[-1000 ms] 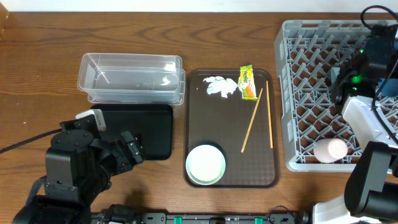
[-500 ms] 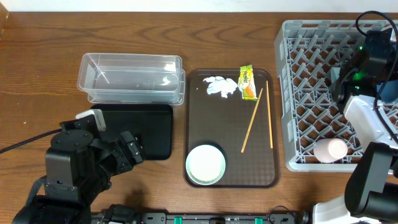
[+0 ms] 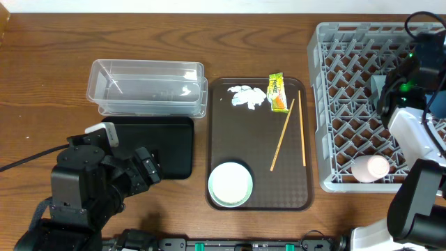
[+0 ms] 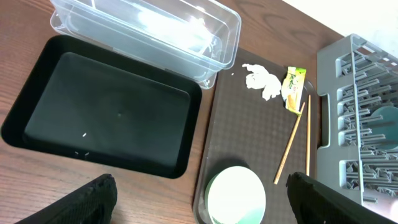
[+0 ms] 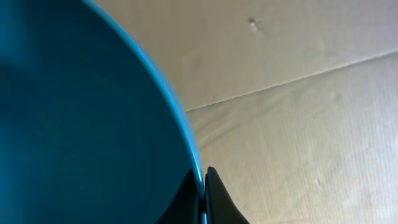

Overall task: Sort waste into correct bins and load items into the dishwasher rack
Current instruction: 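Lift the blue bowl and set it upright in the dish rack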

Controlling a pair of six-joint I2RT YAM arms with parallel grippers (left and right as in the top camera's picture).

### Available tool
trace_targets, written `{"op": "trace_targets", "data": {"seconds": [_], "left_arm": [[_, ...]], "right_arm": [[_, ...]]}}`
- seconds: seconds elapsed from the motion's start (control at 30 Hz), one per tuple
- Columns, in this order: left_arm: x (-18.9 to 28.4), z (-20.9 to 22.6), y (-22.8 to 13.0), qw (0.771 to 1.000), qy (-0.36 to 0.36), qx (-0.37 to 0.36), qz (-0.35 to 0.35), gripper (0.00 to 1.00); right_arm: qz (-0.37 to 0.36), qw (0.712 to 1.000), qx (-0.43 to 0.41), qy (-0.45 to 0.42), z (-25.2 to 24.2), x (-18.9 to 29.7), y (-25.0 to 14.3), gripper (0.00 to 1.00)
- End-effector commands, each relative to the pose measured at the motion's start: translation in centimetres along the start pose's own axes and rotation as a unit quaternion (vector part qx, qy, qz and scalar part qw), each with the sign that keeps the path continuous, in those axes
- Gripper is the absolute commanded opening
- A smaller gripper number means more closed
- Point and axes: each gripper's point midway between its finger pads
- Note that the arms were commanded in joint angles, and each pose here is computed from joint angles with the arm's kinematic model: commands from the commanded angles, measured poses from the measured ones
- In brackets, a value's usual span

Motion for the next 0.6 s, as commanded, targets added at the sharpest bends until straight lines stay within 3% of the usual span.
{"op": "trace_targets", "data": {"seconds": [0.0,0.1,0.3,0.43,0.57], "left_arm": [[0.4,0.2,0.3,1.000,0.005,0.002,-0.008,0.90],[0.4,0.2,0.3,1.000,0.005,0.002,-0.008,0.89],[0.4,0.2,0.3,1.000,0.005,0.002,-0.008,0.89],[0.4,0.2,0.3,1.000,0.005,0.002,-0.008,0.89],[0.4,0.2,0.3,1.000,0.005,0.002,-0.008,0.90]], "right_arm": [[0.006,1.000,-0.010,0.008,0.5,-0.4,-0.6,0.01],[0.009,1.000,-0.002,0.020,1.2,-0.2,-0.9,0.07],[-0.006,0.999,-0.009,0.040,2.5,1.2,-0.1,0.66],[-0.008,0.999,-0.009,0.034,2.6,2.6,0.4,0.84],[-0.011,0.999,-0.025,0.032,2.7,3.7,0.9,0.86]]}}
Point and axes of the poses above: each gripper's point midway between its finger pads, its own x axis back along the fingers, its own z axis along the line the jaws close on, y = z × x, and after that the axes turned 15 degrees about -x, right-handed
